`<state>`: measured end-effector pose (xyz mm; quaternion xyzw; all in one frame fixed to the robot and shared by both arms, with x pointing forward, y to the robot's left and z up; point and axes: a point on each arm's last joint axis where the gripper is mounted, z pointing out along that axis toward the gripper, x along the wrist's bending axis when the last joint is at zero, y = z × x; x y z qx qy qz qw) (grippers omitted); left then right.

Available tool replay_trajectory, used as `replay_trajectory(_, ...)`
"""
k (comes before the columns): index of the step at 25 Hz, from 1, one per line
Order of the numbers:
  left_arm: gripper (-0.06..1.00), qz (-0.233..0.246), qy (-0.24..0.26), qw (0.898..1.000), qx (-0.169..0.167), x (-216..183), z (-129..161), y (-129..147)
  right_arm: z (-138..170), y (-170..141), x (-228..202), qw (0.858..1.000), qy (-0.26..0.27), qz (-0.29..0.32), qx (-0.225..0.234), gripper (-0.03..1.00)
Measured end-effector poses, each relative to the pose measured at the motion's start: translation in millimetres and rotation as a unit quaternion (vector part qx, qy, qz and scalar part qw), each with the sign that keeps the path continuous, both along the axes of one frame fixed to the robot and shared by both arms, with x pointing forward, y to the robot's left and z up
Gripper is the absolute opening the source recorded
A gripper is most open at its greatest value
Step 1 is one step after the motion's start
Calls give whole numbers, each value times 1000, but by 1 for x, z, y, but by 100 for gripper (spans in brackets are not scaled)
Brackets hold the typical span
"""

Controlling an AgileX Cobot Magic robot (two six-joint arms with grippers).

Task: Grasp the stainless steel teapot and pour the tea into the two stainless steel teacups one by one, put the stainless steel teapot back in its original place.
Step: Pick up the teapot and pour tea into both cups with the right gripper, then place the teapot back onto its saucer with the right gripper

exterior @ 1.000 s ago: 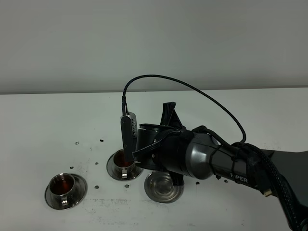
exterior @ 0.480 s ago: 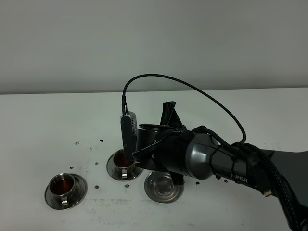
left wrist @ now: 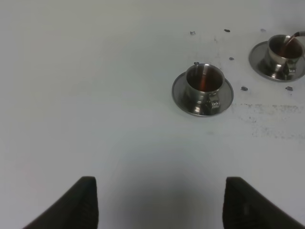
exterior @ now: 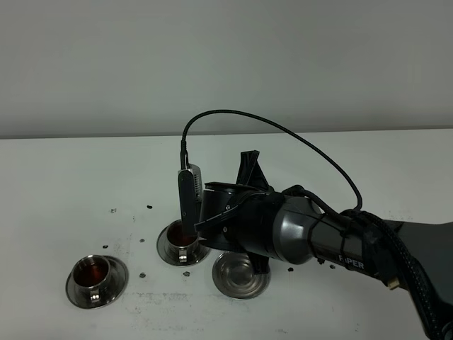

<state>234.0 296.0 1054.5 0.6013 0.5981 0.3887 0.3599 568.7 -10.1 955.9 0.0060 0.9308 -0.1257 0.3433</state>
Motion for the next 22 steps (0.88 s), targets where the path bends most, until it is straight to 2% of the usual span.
replay_trajectory(11, 61, 0, 0, 1000, -1, 0, 0, 0, 15, 9, 4, 999, -6, -6, 38, 21)
replay_trajectory(15, 61, 0, 0, 1000, -1, 0, 0, 0, 20, 9, 1, 999, 12, -5, 46, 21)
replay_trajectory(20, 61, 0, 0, 1000, -1, 0, 0, 0, 29, -1, 1, 990, 75, -33, 117, 21)
replay_trajectory(22, 61, 0, 0, 1000, -1, 0, 0, 0, 37, -9, 7, 985, 84, -46, 146, 21)
